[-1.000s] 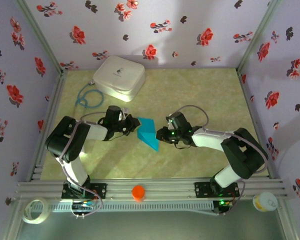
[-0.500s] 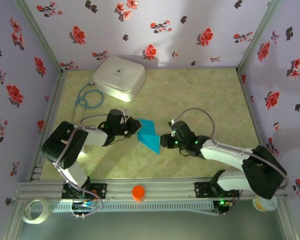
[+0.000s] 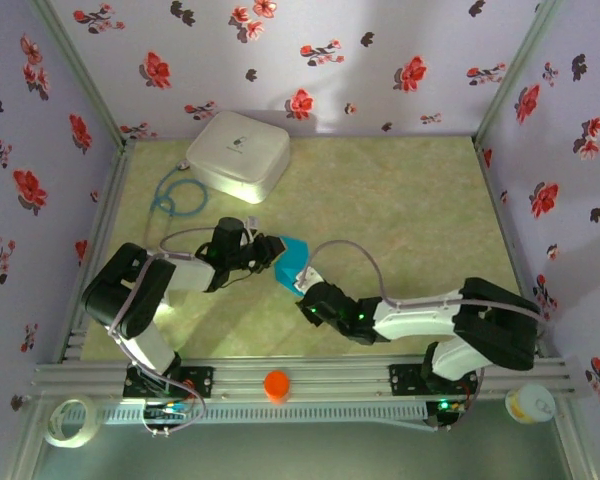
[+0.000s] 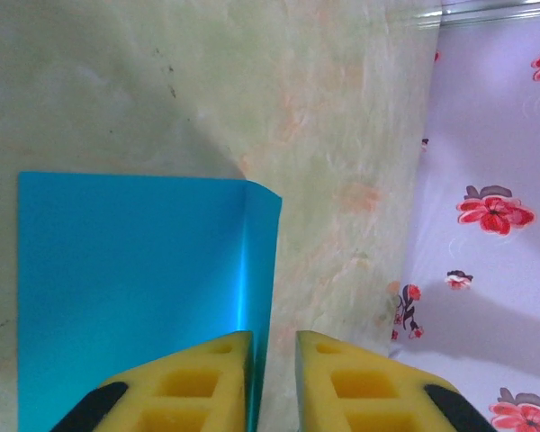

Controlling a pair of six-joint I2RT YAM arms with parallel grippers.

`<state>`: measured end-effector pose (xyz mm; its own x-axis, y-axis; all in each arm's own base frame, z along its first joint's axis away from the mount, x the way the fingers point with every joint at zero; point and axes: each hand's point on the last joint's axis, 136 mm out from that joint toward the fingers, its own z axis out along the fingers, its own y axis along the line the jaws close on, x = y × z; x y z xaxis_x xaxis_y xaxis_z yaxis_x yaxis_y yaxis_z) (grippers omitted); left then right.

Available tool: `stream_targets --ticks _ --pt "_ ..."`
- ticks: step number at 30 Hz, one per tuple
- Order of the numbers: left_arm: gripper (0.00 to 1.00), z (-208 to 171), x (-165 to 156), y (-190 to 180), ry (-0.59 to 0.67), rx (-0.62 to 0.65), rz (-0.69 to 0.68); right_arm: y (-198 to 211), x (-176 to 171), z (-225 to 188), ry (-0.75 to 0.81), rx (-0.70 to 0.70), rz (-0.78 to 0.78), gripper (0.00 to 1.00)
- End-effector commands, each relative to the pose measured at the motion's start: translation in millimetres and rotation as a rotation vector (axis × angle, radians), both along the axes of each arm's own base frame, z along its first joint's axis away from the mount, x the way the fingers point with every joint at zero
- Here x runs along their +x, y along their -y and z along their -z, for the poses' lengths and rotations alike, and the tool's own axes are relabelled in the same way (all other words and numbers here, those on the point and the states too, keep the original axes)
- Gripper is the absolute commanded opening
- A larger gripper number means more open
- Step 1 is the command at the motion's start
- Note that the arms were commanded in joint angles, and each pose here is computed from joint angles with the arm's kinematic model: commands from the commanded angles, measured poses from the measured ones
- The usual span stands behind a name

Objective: Fold a paper plane with a square sheet of paper (pick it up from the middle)
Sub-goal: Fourth fold the wing at the center of the table.

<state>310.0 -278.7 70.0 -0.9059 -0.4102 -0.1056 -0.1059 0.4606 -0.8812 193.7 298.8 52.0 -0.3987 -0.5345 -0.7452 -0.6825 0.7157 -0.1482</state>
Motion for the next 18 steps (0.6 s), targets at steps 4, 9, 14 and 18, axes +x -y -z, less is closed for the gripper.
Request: stream_targets --ticks 4,9,14,18 --pt "0.14 -15.4 3.0 8.3 0.029 -0.041 0.027 -6.7 22.4 -12.5 0.178 -0.098 0.048 0.43" --pt "0.11 -16.7 3.4 9.8 0.029 -0.048 0.031 -6.2 23.6 -3.6 0.175 -0.125 0.055 0.41" --pt "0.1 -15.9 3.2 10.1 0.027 -0.048 0.031 -5.4 24.0 3.6 0.165 -0.13 0.069 0.4" --pt "0.09 -16.1 3.9 9.6 0.028 -0.048 0.029 -5.8 25.1 5.1 0.165 -0.12 0.083 0.37"
